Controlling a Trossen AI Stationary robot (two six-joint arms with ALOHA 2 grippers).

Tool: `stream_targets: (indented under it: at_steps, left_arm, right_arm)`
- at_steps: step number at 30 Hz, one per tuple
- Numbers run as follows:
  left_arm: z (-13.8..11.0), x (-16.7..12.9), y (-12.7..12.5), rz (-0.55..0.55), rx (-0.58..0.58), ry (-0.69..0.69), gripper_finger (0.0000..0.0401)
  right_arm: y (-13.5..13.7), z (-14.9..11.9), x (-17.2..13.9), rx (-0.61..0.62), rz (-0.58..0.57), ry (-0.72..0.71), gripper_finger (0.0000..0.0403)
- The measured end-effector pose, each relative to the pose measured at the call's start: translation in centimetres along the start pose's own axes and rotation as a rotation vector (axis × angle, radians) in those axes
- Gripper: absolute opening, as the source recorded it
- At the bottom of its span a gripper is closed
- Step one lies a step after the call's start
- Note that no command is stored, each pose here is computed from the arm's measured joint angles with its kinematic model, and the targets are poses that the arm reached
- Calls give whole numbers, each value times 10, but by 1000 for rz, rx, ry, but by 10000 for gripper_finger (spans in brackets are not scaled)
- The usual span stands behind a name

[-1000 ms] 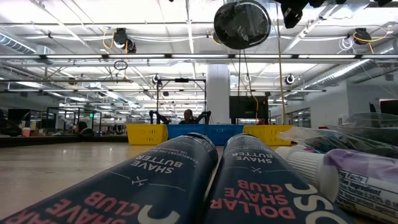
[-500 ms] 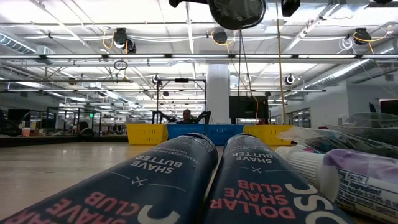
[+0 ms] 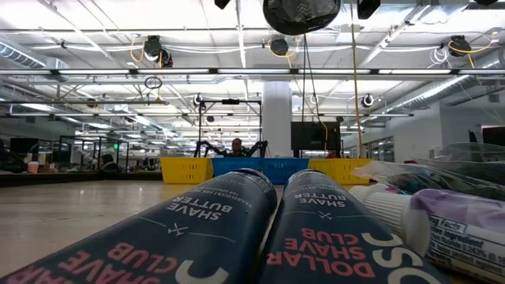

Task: Pick & Place Travel size toiletries
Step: Put the hairbrush into the left blue bin

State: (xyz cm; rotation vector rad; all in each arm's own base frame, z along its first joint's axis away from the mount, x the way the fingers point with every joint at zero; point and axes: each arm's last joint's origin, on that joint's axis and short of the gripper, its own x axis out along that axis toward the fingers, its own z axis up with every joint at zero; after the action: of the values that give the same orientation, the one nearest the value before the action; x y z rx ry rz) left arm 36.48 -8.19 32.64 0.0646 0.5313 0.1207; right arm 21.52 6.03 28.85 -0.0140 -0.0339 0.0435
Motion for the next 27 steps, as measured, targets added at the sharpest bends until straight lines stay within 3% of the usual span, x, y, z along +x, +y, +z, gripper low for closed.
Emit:
stream_targets:
  at_steps: [7, 16, 27]
  left_arm:
    - [0, 0, 2, 74, 2, -3, 14]
    - [-3, -1, -1, 92, 25, 21, 9]
    - [-13, -2, 5, 228, 26, 102, 9]
  right_arm:
    - [0, 0, 0, 0, -3, 1, 0]
    - [0, 0, 0, -21, 1, 1, 9]
    - [1, -3, 0, -26, 10, 34, 112]
